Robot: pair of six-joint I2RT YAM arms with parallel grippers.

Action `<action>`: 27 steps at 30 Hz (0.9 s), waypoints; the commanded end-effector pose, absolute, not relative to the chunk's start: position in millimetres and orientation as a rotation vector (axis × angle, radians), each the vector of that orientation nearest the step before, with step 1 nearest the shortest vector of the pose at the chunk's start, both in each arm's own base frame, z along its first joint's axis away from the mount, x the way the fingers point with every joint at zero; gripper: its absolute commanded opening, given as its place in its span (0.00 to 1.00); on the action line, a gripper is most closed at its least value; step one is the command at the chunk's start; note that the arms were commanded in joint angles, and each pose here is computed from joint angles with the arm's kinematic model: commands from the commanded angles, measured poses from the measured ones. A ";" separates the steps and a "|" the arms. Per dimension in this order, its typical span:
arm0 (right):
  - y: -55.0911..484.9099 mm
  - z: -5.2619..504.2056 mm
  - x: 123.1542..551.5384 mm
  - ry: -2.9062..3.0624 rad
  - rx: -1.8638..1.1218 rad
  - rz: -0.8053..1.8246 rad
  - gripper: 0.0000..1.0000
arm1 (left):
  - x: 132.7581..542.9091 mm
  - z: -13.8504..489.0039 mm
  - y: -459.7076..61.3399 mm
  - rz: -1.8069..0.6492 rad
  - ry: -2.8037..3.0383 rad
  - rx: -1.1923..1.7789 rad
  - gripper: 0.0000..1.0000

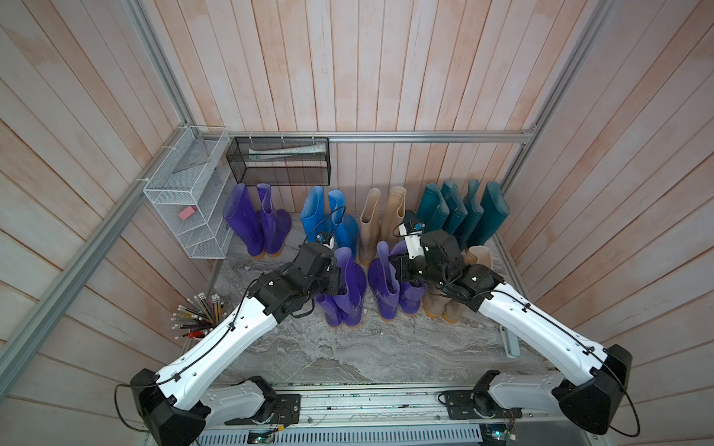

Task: Match and arrange rain boots in pairs
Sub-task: Adjust a pair of rain boots at the center of the board.

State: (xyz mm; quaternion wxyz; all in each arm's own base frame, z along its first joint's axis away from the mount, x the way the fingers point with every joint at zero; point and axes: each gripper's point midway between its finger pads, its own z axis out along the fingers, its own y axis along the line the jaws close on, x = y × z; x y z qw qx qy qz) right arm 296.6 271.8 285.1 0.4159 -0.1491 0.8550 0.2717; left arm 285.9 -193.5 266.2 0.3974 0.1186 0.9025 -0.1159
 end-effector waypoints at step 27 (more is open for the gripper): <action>298.4 322.4 283.1 2.012 -0.321 0.876 0.00 | 295.5 335.2 -228.5 -0.615 2.079 0.248 0.00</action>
